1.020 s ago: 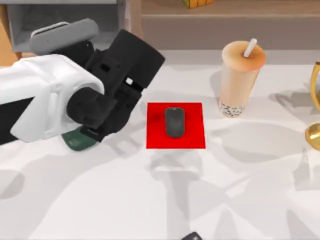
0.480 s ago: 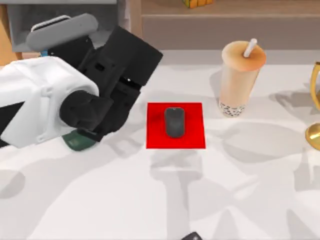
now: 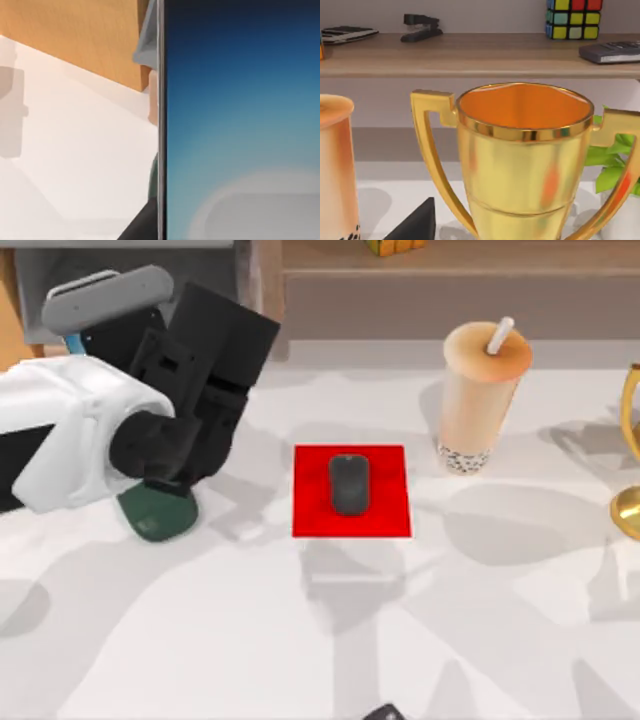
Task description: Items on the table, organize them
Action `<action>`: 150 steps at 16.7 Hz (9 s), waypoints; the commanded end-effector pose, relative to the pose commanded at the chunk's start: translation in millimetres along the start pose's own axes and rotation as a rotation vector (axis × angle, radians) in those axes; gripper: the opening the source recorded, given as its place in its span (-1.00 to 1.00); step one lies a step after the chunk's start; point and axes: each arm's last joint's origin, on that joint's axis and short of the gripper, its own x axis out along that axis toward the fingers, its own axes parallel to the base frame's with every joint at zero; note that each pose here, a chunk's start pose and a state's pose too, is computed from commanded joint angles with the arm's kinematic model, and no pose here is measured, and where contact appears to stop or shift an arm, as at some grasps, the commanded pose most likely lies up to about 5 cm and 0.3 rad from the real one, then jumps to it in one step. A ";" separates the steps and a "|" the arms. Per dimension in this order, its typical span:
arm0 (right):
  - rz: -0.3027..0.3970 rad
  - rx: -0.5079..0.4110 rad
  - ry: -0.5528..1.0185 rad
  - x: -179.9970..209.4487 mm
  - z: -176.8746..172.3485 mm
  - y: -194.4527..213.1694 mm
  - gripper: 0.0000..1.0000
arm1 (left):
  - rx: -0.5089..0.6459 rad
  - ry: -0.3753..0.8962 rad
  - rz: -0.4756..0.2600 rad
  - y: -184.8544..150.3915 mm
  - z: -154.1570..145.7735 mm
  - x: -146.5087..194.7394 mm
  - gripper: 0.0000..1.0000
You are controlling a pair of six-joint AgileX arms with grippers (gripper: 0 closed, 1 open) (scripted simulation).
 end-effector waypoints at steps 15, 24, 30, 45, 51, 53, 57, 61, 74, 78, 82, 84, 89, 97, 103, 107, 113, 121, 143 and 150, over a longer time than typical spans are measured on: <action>0.000 0.000 0.000 0.0 0.0 0.0 1.00 | 0.002 0.009 0.008 -1.3 0.1 10.7 0.36; 0.000 0.000 0.000 0.0 0.0 0.0 1.00 | 0.002 0.009 0.008 -1.3 0.1 10.7 1.00; 0.000 0.000 0.000 0.0 0.0 0.0 1.00 | -0.005 0.000 0.003 -0.3 -0.7 4.9 1.00; 0.000 0.000 0.000 0.0 0.0 0.0 1.00 | 0.002 0.008 0.006 13.3 -11.5 -13.3 1.00; 0.000 0.000 0.000 0.0 0.0 0.0 1.00 | -0.005 0.020 -0.029 25.4 -6.3 -17.3 1.00; 0.000 0.000 0.000 0.0 0.0 0.0 1.00 | -0.017 0.033 -0.063 44.8 0.3 -19.9 1.00; 0.000 0.000 0.000 0.0 0.0 0.0 1.00 | -0.044 0.034 -0.153 101.4 8.2 -27.2 1.00; 0.000 0.000 0.000 0.0 0.0 0.0 1.00 | -0.055 -0.042 -0.281 163.1 -3.6 -40.4 1.00; 0.000 0.000 0.000 0.0 0.0 0.0 1.00 | 0.117 -0.449 -0.489 231.5 -82.4 -40.3 1.00; 0.000 0.000 0.000 0.0 0.0 0.0 1.00 | 0.117 -0.449 -0.489 231.5 -82.4 -40.3 1.00; 0.038 -0.002 0.008 5.0 6.5 5.7 1.00 | 0.117 -0.449 -0.489 231.5 -82.4 -40.3 1.00; 0.073 -0.005 0.016 11.3 12.9 12.2 1.00 | 0.117 -0.449 -0.489 231.5 -82.4 -40.3 1.00; 0.175 -0.019 0.050 40.5 28.4 41.3 1.00 | 0.117 -0.449 -0.489 231.5 -82.4 -40.3 1.00; 0.215 -0.074 0.127 108.1 0.4 120.0 1.00 | 0.117 -0.449 -0.489 231.5 -82.4 -40.3 1.00; 0.090 -0.089 0.119 151.0 -56.8 160.3 1.00 | 0.117 -0.449 -0.489 231.5 -82.4 -40.3 1.00; 0.013 -0.048 0.046 173.4 -78.6 176.4 1.00 | 0.117 -0.449 -0.489 231.5 -82.4 -40.3 1.00; -0.016 -0.017 -0.001 183.3 -83.8 183.3 1.00 | 0.117 -0.449 -0.489 231.5 -82.4 -40.3 1.00; -0.016 -0.017 -0.001 208.8 -83.6 183.0 1.00 | 0.117 -0.449 -0.489 231.5 -82.4 -40.3 1.00; -0.016 -0.017 -0.001 213.3 -83.7 182.8 -1.00 | 0.117 -0.449 -0.489 231.5 -82.4 -40.3 1.00; -0.014 -0.016 0.000 212.8 -80.9 183.3 -1.00 | 0.117 -0.449 -0.489 231.5 -82.4 -40.3 1.00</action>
